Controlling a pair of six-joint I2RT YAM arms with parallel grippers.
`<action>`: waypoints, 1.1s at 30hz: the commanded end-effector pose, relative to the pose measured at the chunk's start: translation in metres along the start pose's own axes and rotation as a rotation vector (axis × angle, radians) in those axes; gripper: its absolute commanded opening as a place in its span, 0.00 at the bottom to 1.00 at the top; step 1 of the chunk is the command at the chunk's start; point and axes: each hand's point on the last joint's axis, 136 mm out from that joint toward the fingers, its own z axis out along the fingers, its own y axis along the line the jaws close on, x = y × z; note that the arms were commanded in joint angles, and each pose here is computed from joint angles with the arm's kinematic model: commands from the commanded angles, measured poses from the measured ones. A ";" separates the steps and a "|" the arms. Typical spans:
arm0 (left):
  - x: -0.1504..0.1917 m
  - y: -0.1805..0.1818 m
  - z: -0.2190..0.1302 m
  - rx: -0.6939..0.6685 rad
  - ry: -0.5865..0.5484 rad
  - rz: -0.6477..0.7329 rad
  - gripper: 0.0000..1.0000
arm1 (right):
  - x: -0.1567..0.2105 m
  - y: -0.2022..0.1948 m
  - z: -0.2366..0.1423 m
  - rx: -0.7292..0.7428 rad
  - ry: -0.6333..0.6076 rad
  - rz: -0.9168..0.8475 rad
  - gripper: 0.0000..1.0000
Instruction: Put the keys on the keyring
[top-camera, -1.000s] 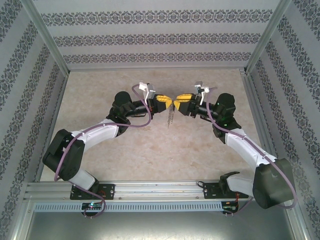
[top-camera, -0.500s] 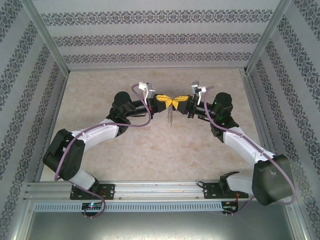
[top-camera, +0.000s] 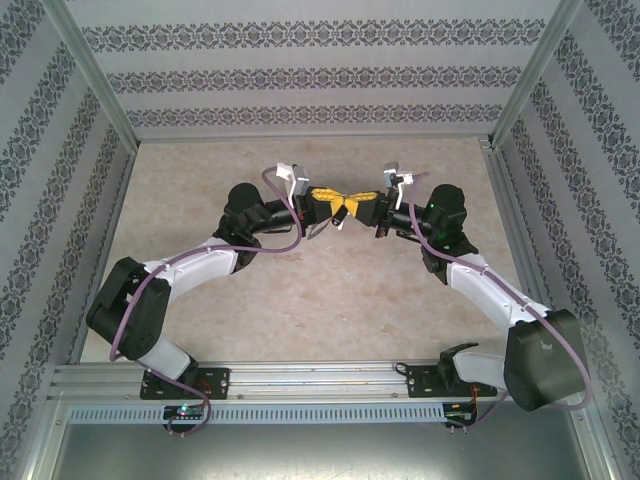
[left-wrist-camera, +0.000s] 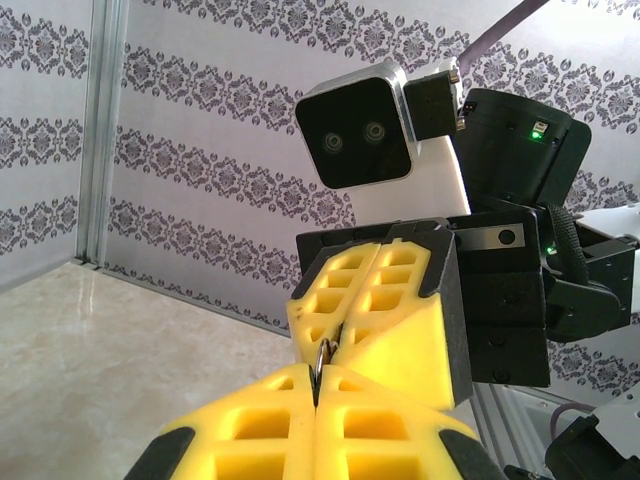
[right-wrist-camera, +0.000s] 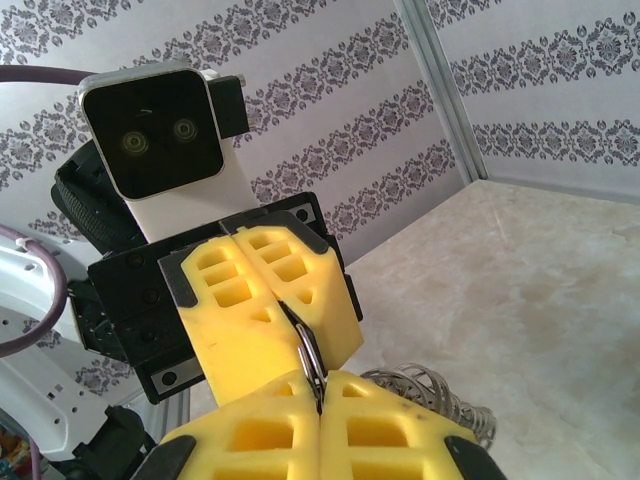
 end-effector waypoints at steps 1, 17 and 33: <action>-0.017 -0.010 -0.001 0.027 -0.036 0.066 0.13 | -0.019 0.002 0.000 0.003 -0.030 -0.058 0.00; -0.031 0.028 -0.034 -0.045 0.155 0.061 0.53 | 0.006 -0.053 0.008 0.051 0.165 -0.012 0.00; 0.000 0.045 -0.025 0.082 0.374 -0.133 0.60 | 0.012 -0.040 0.015 -0.096 0.230 0.047 0.00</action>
